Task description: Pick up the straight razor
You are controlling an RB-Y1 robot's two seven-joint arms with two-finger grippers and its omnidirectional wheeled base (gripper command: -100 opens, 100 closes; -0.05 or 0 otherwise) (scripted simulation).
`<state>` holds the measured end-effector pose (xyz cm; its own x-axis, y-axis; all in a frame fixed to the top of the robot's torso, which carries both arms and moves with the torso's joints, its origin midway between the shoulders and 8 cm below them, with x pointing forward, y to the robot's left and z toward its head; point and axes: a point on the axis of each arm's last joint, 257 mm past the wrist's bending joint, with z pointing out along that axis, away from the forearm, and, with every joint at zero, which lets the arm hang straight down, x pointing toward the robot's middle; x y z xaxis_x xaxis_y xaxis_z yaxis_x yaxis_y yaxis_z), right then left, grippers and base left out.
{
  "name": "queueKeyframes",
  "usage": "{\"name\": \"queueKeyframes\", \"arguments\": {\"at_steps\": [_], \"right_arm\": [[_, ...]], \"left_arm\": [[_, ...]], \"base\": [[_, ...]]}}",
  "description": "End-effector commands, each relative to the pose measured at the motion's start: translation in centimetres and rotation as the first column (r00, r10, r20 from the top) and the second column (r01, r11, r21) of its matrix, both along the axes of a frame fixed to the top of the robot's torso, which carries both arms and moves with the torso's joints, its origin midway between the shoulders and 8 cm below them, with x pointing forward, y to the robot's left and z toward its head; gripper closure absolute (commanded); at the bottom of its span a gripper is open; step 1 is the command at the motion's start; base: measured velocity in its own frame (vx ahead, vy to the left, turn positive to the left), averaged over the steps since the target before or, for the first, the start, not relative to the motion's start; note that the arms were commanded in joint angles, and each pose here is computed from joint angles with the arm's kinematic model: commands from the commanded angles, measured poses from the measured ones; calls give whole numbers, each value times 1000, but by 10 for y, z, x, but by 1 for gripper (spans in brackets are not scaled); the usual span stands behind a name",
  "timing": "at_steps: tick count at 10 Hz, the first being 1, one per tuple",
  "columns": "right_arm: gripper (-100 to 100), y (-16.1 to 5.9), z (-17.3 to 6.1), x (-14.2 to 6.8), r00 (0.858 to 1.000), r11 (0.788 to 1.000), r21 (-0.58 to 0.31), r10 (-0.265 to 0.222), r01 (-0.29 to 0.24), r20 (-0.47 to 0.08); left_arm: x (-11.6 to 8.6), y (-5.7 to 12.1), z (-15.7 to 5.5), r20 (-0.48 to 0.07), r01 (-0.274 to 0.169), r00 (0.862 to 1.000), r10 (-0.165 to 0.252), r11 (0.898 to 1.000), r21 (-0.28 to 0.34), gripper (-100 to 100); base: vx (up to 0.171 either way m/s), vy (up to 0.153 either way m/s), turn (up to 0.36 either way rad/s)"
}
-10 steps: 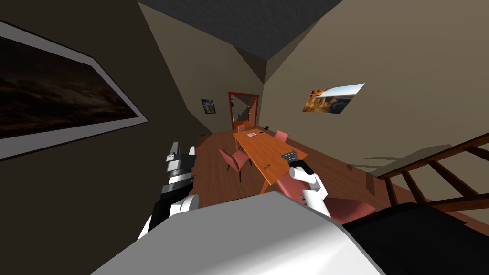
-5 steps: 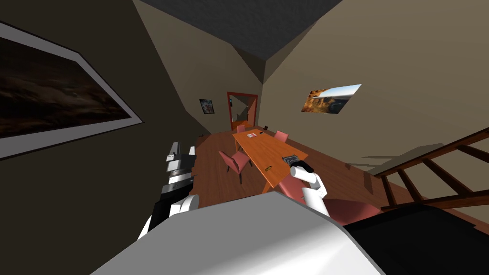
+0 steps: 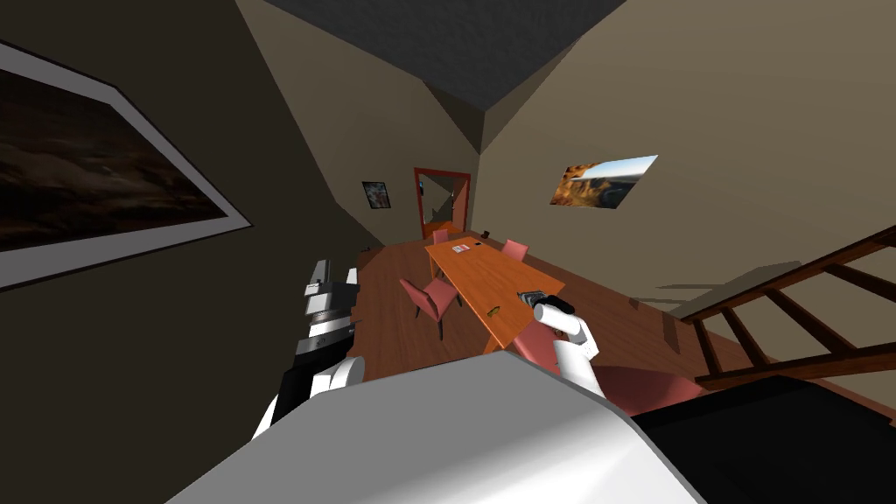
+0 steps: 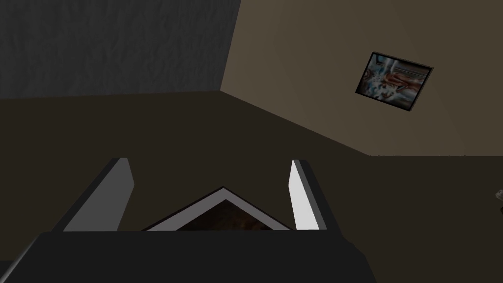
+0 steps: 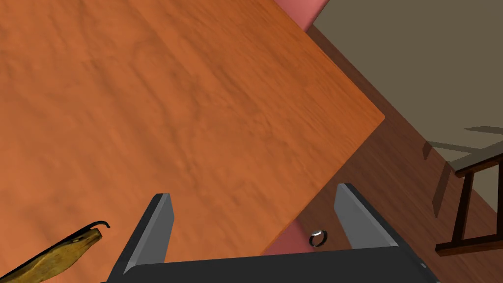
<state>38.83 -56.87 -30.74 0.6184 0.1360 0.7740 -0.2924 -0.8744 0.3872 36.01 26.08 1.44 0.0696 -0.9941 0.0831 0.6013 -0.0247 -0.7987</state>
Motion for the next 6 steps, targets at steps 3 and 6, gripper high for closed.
{"name": "queueKeyframes", "arguments": {"at_steps": [3,6], "right_arm": [[-100,-1,-28,-11,997,991,117,-61,67,-57],[-100,2,-51,-22,989,973,199,-91,113,-114]], "left_arm": [[0,0,0,0,0,1000,0,1000,0,0],[0,0,0,0,0,1000,0,1000,0,0]], "base": [[48,14,-28],[61,15,-38]]}}
